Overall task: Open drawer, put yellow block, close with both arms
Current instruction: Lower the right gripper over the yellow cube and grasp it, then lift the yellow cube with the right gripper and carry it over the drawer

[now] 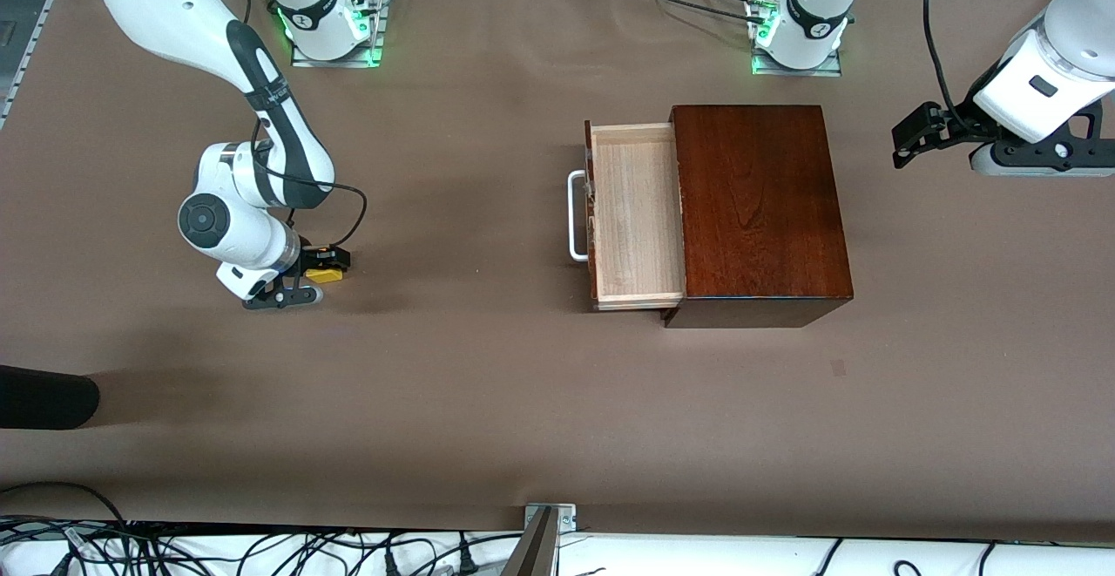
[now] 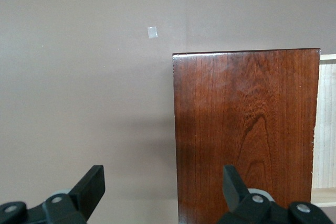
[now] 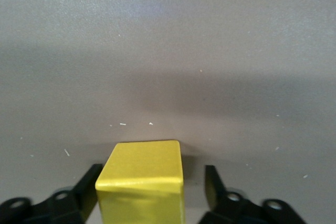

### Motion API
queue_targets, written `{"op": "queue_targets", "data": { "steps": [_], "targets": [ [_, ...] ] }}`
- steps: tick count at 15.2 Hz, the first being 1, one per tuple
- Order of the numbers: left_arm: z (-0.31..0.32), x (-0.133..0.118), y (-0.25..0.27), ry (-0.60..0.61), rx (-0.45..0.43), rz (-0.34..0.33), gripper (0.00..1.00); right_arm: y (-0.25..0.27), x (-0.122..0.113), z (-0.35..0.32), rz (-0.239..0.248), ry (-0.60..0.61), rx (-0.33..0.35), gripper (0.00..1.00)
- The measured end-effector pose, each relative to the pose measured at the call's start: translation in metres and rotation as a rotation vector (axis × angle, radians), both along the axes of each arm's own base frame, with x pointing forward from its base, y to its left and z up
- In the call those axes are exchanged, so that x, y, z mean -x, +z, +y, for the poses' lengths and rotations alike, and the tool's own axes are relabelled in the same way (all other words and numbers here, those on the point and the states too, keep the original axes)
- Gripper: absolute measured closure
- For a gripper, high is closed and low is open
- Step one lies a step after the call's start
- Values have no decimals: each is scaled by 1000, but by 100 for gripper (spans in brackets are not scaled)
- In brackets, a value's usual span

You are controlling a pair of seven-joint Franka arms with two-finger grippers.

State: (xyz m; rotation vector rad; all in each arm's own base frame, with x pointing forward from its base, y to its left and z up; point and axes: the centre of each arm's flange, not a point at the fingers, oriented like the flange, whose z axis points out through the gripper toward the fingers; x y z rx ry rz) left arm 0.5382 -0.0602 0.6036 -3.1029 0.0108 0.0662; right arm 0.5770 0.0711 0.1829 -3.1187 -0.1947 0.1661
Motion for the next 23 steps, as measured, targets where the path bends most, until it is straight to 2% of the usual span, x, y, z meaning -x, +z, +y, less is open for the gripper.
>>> {"op": "queue_targets", "data": {
  "steps": [2,3,6,7,10,12,14,17,21,23],
  "targets": [
    [0,0,0,0,0,2,0,0,0,1,0,1,-1,39],
    [0,0,0,0,0,3,0,1,0,1,-2,5,-1,44],
    [0,0,0,0,0,3,0,18,-10,5,-22,52,-12,44],
    [0,0,0,0,0,4,0,33,-18,11,-14,68,-18,44],
    [0,0,0,0,0,4,0,102,-49,39,17,119,-39,44],
    [0,0,0,0,0,4,0,150,-62,67,6,173,-50,44],
    [0,0,0,0,0,4,0,186,-65,109,-22,276,-57,44],
    [0,0,0,0,0,4,0,209,-49,184,-57,459,-65,44],
    [0,0,0,0,0,4,0,235,-8,289,-103,775,-114,44],
    [0,0,0,0,0,4,0,251,17,333,-129,892,-107,44]
  ]
}}
